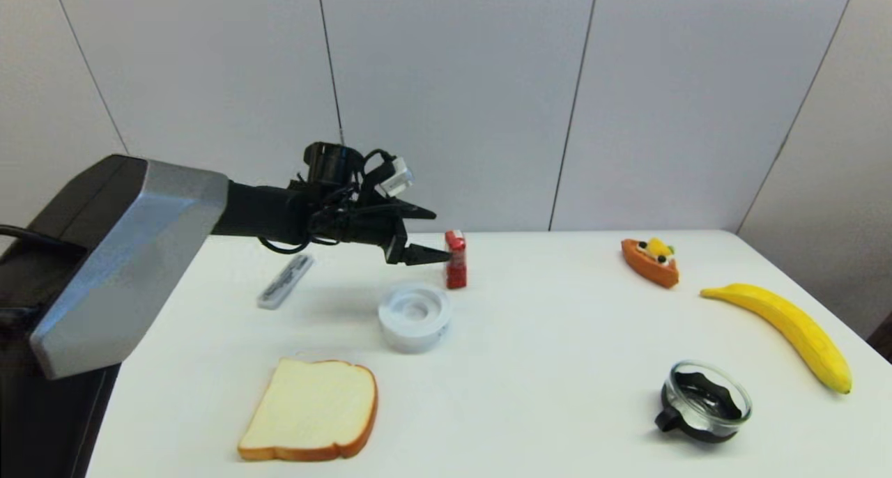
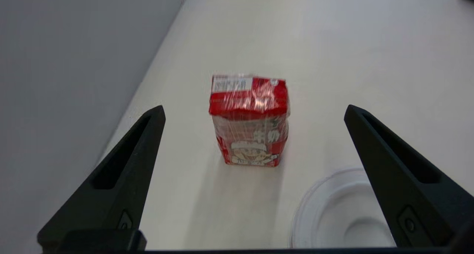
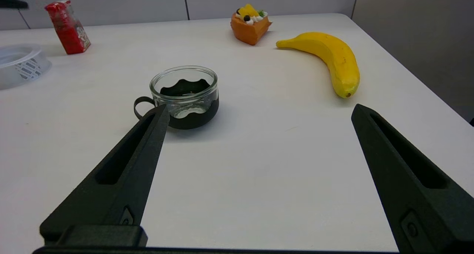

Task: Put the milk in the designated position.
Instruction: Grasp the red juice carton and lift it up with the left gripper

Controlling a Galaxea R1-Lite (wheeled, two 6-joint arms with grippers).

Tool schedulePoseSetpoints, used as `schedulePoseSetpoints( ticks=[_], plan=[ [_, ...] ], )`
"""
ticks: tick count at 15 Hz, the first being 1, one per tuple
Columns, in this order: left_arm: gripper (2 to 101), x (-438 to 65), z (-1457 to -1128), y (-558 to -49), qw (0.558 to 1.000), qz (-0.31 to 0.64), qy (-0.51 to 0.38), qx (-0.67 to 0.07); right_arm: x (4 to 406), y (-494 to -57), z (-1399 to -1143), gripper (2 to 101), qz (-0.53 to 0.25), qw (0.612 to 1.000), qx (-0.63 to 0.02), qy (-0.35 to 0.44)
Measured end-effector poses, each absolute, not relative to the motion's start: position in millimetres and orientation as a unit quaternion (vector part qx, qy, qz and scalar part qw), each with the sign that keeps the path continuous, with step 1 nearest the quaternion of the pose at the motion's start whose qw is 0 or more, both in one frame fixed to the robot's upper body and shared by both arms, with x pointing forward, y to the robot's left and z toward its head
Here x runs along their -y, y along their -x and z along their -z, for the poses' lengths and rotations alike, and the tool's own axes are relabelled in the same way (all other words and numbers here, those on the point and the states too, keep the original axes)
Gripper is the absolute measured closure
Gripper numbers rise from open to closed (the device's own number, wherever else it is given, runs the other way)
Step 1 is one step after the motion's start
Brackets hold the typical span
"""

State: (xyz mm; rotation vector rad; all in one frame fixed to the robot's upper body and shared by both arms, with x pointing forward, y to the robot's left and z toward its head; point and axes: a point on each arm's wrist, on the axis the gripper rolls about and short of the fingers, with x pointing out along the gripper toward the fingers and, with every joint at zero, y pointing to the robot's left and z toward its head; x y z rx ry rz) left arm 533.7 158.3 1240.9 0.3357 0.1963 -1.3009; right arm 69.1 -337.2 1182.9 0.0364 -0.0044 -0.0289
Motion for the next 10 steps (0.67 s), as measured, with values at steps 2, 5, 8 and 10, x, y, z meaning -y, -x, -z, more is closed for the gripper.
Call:
schedulePoseSetpoints(
  ticks=[2, 5, 8, 10],
  plan=[
    [5.3, -156, -1225, -540, 0.776, 0.603, -0.151, -0.103, 337, -69, -1183, 5.0, 0.015, 1.0, 0.002, -0.018],
    [5.3, -147, -1214, -546, 0.772, 0.608, -0.15, -0.107, 337, -69, -1183, 5.0, 0.015, 1.0, 0.002, -0.018],
    [5.3, -136, -1210, -550, 0.768, 0.615, -0.149, -0.105, 337, -69, -1183, 5.0, 0.015, 1.0, 0.002, -0.018],
    [5.3, -128, -1207, -549, 0.762, 0.621, -0.148, -0.108, 337, -69, -1183, 5.0, 0.015, 1.0, 0.002, -0.018]
  ],
)
